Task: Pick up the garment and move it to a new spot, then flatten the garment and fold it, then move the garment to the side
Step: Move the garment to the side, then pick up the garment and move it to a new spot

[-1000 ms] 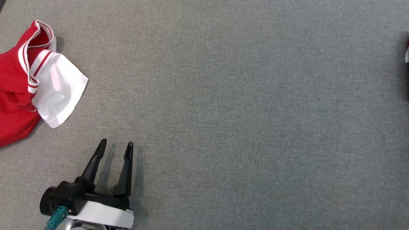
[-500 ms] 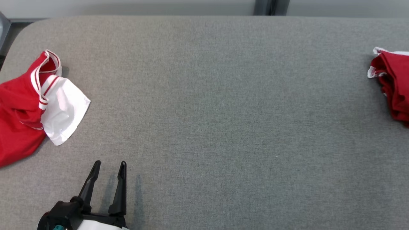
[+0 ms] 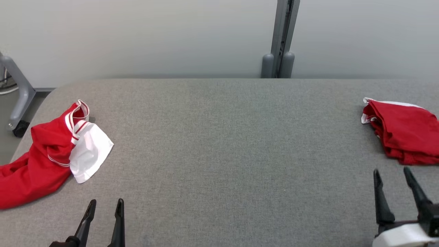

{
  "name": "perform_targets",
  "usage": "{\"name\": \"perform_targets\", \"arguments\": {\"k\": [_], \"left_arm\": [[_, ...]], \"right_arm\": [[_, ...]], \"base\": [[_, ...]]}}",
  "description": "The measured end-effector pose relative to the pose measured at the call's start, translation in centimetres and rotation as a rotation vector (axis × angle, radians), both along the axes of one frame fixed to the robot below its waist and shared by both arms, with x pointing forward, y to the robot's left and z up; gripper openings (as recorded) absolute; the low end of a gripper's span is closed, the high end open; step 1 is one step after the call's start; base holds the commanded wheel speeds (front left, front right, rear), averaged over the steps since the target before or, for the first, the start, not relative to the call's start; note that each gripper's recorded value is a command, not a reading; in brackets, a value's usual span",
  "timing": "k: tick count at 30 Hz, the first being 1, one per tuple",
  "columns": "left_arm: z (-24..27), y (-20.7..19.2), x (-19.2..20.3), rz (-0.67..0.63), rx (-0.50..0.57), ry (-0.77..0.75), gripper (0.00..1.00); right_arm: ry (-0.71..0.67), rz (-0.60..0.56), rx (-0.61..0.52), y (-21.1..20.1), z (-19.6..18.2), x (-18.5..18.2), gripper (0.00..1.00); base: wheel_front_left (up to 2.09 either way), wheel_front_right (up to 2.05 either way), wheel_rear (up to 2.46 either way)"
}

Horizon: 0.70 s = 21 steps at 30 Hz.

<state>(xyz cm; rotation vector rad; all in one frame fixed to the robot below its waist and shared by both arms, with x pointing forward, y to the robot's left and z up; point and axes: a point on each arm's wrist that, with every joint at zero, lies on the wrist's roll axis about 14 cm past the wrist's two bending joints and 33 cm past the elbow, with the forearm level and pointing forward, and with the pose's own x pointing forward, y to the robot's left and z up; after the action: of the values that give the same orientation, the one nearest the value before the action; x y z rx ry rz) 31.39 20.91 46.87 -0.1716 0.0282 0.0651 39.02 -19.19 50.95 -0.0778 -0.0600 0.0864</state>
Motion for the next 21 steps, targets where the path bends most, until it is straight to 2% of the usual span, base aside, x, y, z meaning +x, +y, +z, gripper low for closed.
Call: {"name": "perform_targets", "arguments": {"k": [6, 21], "left_arm": [[0.8, 0.8, -1.1, 0.023, 0.015, -0.031, 1.0], [1.7, 0.2, -1.0, -0.001, 0.039, -0.057, 1.0]], "right_arm": [[0.074, -0.02, 0.057, 0.6, -3.2, -4.0, 1.0], [0.074, -0.014, 0.109, 1.2, -3.2, -5.3, 1.0]], "base": [[0.0, 0.0, 0.0], [0.0, 0.0, 0.0]]}}
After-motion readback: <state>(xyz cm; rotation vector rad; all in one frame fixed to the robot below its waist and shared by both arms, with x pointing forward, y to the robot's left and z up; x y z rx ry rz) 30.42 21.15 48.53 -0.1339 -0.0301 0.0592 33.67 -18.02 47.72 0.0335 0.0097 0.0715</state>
